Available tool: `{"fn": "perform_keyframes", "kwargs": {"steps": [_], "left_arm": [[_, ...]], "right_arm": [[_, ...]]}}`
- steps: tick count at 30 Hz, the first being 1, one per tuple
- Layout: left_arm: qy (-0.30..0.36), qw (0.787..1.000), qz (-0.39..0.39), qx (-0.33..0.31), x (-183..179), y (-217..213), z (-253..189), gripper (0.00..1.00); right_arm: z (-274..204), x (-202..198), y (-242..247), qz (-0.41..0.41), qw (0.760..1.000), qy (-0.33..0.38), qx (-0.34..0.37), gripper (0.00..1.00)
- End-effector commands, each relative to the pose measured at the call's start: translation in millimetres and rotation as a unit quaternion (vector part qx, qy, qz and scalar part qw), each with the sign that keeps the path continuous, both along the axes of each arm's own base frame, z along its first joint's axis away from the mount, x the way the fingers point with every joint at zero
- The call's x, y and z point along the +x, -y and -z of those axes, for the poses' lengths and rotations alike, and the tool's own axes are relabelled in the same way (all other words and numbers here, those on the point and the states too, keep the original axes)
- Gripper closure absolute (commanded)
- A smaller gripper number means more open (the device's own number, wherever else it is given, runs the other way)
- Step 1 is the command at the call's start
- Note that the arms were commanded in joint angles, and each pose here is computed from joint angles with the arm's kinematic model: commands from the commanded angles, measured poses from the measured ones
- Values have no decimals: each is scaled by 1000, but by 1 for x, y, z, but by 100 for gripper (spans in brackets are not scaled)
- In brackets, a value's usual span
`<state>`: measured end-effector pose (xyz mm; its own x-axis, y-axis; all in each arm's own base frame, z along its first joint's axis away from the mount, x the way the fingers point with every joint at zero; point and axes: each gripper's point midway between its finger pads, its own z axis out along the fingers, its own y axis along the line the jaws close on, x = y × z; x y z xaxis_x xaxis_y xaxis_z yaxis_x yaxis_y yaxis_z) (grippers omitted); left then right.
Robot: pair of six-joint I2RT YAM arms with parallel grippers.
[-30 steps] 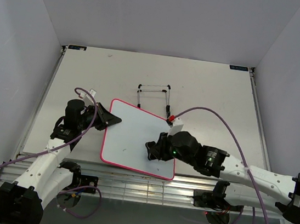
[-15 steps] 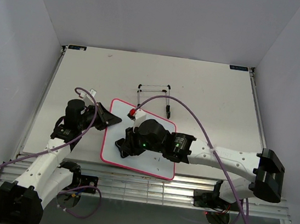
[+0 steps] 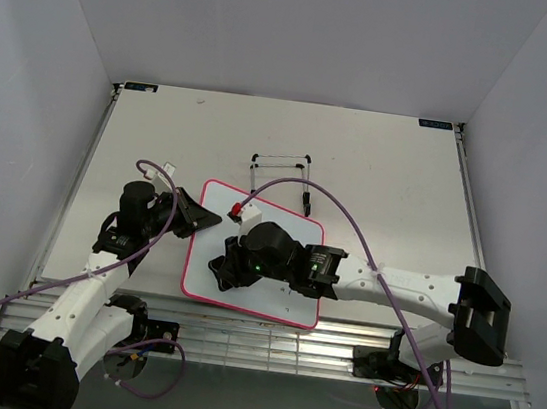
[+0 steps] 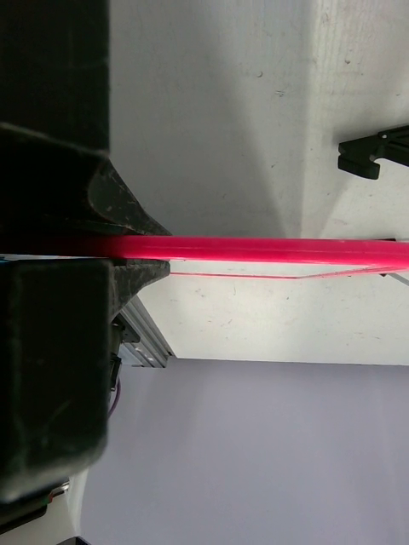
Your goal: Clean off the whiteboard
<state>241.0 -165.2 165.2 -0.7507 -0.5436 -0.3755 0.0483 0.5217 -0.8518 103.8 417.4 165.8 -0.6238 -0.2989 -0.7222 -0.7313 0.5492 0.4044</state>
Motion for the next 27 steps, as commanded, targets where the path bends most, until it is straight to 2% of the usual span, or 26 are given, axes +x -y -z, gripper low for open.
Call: {"fn": "perform_keyframes", "kwargs": {"steps": [1,9,15,27], "left_arm": [[60,998,6,-4,7,3,-25,100],[59,998,6,-4,8,3,-25,100],[59,998,6,-5,8,3,-25,100],[60,998,3,-9,8,3,-25,100]], "right_arm": [[63,14,38,44,994,-5,-99,92],[100,31,104,117,975,-20,-186,92],[126,28,155,152,960,-51,-229,92],[164,-6,218,189,953,-131,-200,92]]}}
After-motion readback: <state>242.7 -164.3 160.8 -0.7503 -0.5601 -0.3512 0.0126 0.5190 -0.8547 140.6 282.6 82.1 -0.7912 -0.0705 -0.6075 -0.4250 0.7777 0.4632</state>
